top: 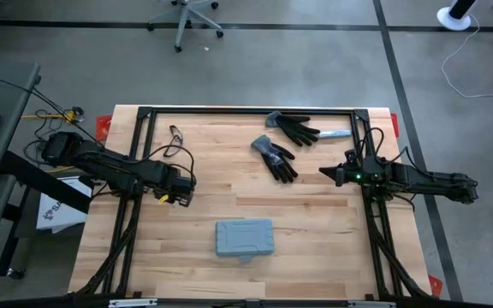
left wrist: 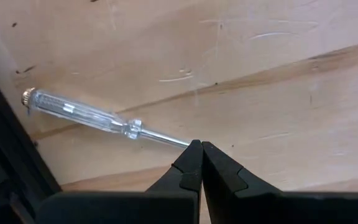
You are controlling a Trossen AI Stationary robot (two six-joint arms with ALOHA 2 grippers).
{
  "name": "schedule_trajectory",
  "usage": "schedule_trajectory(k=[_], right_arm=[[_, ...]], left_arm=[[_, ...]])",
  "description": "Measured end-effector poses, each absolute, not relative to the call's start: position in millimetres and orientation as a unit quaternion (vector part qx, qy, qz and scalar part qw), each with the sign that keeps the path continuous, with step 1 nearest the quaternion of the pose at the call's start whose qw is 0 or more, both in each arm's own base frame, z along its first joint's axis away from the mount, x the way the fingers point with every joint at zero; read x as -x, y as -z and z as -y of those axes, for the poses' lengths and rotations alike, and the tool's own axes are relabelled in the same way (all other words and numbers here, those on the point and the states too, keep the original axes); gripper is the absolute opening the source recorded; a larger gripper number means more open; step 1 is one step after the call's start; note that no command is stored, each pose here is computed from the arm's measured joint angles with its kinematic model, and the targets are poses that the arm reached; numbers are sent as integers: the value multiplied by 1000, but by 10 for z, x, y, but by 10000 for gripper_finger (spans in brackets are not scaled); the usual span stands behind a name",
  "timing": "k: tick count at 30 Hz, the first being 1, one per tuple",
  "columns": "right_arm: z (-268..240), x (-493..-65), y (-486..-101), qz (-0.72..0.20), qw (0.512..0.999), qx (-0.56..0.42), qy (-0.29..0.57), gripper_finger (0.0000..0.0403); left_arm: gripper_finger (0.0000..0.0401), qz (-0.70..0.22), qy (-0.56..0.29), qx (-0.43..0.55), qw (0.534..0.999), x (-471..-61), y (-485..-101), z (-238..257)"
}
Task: Prefit tool cases
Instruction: Adjust the screwdriver from the upper left to the middle left
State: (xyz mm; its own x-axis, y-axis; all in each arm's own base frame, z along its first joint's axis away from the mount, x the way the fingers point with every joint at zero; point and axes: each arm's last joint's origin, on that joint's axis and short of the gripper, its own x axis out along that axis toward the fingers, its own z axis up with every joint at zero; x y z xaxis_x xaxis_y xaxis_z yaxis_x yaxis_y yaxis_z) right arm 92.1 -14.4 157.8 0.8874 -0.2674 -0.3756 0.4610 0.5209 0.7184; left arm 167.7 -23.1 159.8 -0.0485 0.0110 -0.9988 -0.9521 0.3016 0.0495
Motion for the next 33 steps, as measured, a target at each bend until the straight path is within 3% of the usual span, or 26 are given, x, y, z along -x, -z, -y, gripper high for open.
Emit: schedule_trajectory(k=[21, 33], right_arm=[[144, -921, -1578, -110, 865, -442, 210, 0], [144, -921, -1579, -110, 865, -442, 210, 0]], left_arm=[[0, -561, -417, 401, 592, -1742, -1597, 228], [0, -513, -380, 411, 650, -1893, -1610, 234]])
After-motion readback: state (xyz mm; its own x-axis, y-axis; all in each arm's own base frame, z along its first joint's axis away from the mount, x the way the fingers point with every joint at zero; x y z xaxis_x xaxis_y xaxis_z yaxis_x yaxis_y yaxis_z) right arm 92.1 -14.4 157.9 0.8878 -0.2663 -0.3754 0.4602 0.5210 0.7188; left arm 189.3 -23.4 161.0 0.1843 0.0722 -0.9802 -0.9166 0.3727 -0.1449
